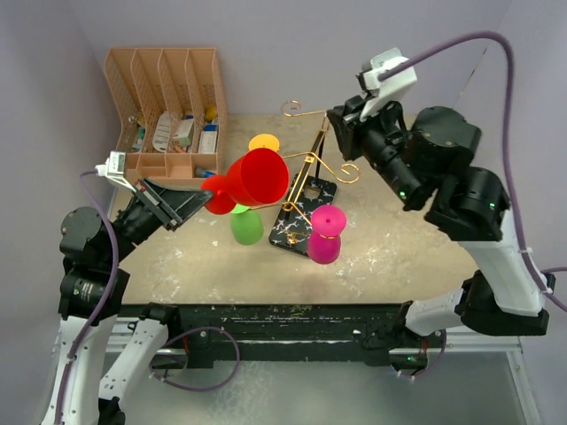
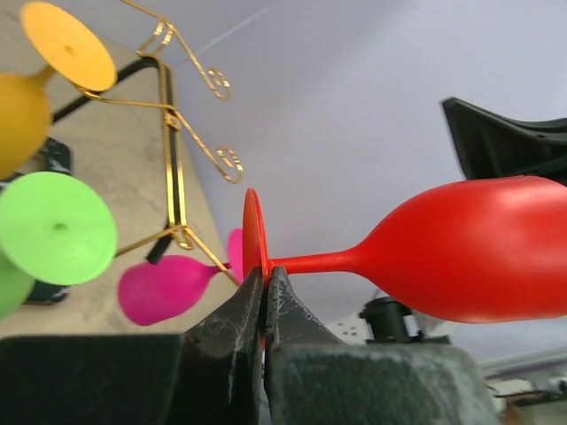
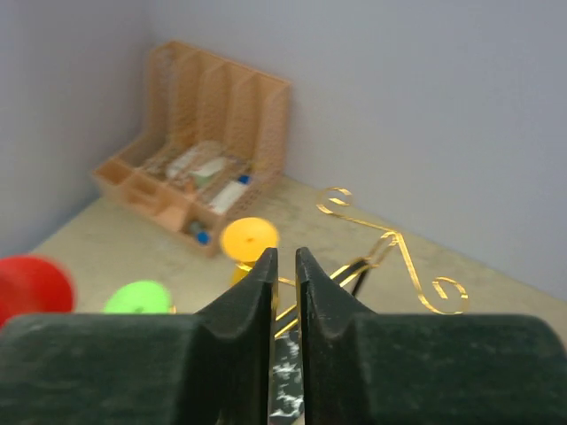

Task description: Take the wine glass off the wine glass rack

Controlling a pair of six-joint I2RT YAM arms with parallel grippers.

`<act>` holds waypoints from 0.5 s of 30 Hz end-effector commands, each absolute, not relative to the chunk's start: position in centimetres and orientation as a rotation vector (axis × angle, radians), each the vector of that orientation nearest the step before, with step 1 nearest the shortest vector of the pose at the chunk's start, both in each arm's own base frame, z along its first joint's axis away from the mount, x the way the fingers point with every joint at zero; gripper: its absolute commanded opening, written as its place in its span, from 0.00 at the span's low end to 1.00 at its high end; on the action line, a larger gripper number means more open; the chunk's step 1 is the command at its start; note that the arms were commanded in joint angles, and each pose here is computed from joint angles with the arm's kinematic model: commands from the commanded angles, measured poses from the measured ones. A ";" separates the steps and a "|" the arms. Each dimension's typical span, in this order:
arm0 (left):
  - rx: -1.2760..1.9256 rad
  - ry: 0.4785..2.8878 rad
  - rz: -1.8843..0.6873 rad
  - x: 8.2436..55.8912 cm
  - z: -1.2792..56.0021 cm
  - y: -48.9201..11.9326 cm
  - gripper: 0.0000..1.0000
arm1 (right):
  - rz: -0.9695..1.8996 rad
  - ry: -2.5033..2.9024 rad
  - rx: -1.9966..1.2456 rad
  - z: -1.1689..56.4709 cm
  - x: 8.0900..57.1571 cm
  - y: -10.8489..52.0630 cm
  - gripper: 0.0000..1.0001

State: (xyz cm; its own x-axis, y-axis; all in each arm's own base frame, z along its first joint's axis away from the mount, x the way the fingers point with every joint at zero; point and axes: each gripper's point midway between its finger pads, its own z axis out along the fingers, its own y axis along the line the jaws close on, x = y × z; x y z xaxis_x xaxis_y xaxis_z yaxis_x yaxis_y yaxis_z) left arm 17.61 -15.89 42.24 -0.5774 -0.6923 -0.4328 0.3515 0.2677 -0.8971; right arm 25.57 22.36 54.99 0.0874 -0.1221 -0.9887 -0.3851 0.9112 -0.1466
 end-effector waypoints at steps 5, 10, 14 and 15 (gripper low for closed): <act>-0.215 1.656 -1.119 17.9 42.1 -13.3 0.00 | 0.864 1.581 -0.599 54.2 16.0 25.6 0.28; -0.142 1.664 -1.101 17.9 42.4 -13.6 0.00 | 1.020 1.614 -0.762 52.4 13.6 28.7 0.59; -0.100 1.651 -1.121 17.8 42.9 -14.1 0.00 | 1.003 1.639 -0.789 51.2 14.2 29.9 0.60; -0.093 1.649 -1.121 17.8 43.1 -14.1 0.00 | 0.998 1.647 -0.796 50.9 14.4 30.3 0.60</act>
